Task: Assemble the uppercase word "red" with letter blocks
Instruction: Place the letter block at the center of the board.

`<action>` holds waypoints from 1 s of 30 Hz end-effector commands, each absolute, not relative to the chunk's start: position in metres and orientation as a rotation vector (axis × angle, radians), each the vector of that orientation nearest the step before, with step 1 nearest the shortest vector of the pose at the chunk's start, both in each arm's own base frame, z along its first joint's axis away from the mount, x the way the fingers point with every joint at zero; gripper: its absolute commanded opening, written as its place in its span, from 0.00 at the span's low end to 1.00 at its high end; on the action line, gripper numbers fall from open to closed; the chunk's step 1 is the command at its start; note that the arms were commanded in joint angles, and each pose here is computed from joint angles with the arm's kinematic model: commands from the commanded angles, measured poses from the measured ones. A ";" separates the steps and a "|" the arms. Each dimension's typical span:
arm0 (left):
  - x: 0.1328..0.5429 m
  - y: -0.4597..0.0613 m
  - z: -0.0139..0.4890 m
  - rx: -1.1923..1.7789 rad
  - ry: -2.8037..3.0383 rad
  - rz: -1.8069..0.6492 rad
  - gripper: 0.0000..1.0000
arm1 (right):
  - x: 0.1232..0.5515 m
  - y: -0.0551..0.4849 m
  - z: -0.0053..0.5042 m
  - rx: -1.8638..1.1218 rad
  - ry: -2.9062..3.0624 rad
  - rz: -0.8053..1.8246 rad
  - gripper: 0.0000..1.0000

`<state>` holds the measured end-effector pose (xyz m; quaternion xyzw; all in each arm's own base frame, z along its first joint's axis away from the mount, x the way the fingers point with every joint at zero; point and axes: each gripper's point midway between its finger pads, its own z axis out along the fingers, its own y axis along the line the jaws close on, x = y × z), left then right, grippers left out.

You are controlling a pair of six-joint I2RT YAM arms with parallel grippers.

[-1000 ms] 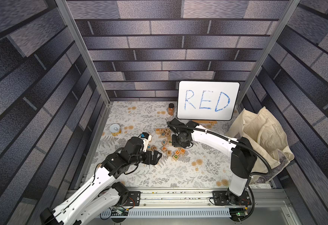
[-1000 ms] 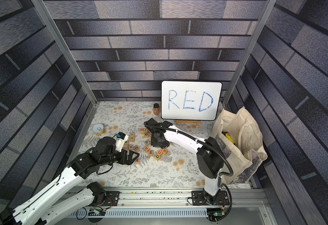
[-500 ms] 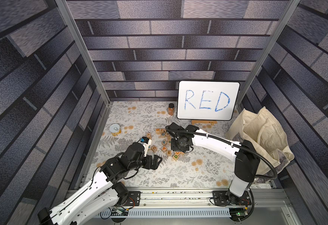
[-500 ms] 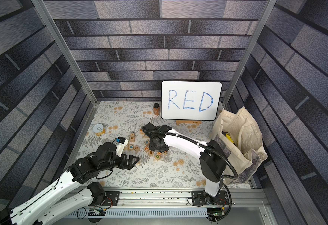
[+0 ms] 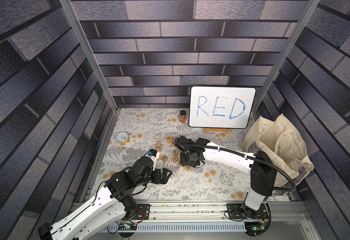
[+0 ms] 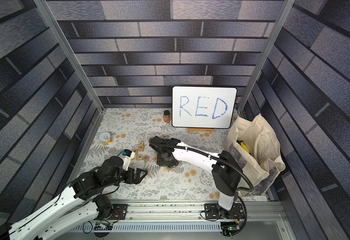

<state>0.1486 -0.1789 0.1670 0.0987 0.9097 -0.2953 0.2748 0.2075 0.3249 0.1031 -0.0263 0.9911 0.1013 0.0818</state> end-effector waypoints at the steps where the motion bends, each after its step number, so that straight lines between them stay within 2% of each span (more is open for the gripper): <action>1: 0.144 -0.172 0.158 0.229 2.474 -0.762 1.00 | 0.198 0.327 0.105 -0.046 2.967 0.342 0.15; 30: 0.118 -0.154 0.140 0.164 2.506 -0.761 1.00 | 0.173 0.360 0.078 -0.110 2.993 0.378 0.15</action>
